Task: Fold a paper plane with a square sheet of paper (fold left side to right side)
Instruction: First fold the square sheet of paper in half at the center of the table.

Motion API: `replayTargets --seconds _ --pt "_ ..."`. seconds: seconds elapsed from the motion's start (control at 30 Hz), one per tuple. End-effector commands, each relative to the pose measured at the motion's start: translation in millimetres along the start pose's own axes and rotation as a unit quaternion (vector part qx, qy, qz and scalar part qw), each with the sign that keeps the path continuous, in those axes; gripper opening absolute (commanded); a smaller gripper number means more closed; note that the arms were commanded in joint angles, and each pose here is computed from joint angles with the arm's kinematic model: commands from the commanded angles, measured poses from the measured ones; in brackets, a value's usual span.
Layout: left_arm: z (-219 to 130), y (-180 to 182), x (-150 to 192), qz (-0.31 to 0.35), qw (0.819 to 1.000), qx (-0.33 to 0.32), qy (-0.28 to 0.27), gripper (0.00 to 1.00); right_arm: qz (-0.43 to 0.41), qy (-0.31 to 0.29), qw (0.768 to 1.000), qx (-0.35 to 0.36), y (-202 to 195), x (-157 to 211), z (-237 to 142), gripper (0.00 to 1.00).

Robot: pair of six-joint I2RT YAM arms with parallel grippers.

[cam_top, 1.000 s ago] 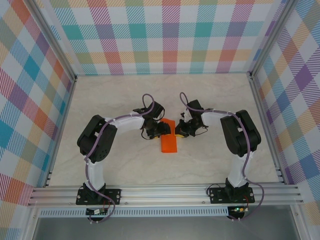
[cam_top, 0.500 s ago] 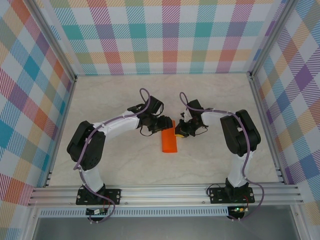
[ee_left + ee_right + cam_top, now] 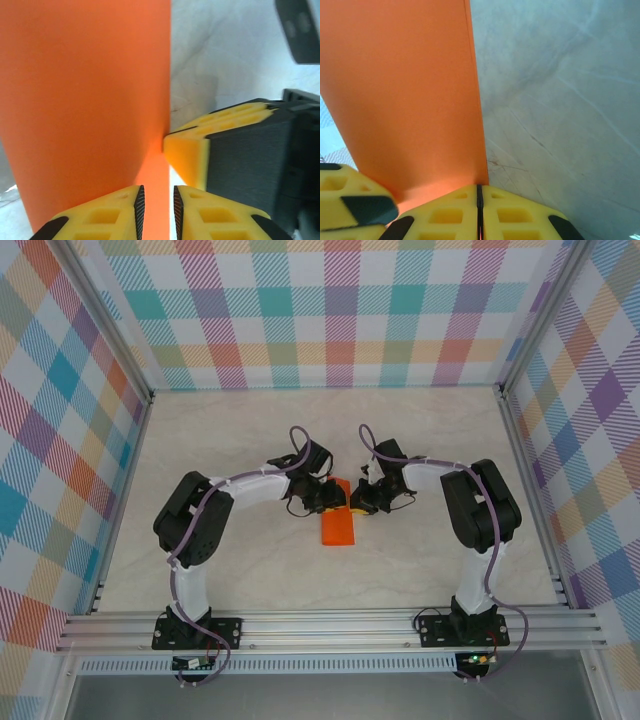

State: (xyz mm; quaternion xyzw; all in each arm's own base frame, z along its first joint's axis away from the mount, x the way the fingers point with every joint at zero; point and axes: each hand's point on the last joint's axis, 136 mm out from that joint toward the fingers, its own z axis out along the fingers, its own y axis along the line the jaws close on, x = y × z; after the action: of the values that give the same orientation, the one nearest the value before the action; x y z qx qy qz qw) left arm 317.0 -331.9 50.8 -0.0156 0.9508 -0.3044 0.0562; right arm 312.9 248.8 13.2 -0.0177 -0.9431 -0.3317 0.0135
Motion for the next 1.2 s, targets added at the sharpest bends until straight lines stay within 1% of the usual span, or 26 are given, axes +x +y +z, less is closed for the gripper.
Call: replayTargets --seconds 0.0,0.2,0.5,0.6,0.77,0.87,1.0,1.17 --pt "8.4 16.2 9.9 0.01 1.0 -0.028 0.009 0.24 0.024 0.032 0.996 0.078 -41.7 18.4 17.0 0.09" --pt "13.6 40.1 16.7 0.012 0.998 -0.067 0.016 0.24 0.019 0.042 0.995 0.09 -46.2 20.6 17.1 0.09" --pt "13.6 62.3 23.6 0.0 0.996 -0.086 0.018 0.25 0.018 0.048 0.993 0.105 -53.1 23.1 18.1 0.09" --pt "8.2 67.6 23.6 -0.003 0.996 -0.089 0.014 0.27 0.019 0.051 0.992 0.11 -55.7 24.4 19.5 0.09" --pt "-6.2 76.6 24.1 -0.011 0.996 -0.089 0.008 0.32 0.02 0.053 0.992 0.112 -57.7 24.6 20.1 0.09" --pt "-15.7 82.0 25.0 -0.014 0.996 -0.088 0.004 0.33 0.02 0.052 0.992 0.111 -57.1 23.8 20.5 0.1" --pt "-29.9 77.7 21.3 -0.013 0.998 -0.068 -0.008 0.31 0.018 0.051 0.993 0.107 -54.6 22.6 20.1 0.1" --pt "-45.7 47.4 6.2 0.009 0.999 -0.015 -0.032 0.23 0.017 0.051 0.993 0.106 -52.9 21.8 20.5 0.1"
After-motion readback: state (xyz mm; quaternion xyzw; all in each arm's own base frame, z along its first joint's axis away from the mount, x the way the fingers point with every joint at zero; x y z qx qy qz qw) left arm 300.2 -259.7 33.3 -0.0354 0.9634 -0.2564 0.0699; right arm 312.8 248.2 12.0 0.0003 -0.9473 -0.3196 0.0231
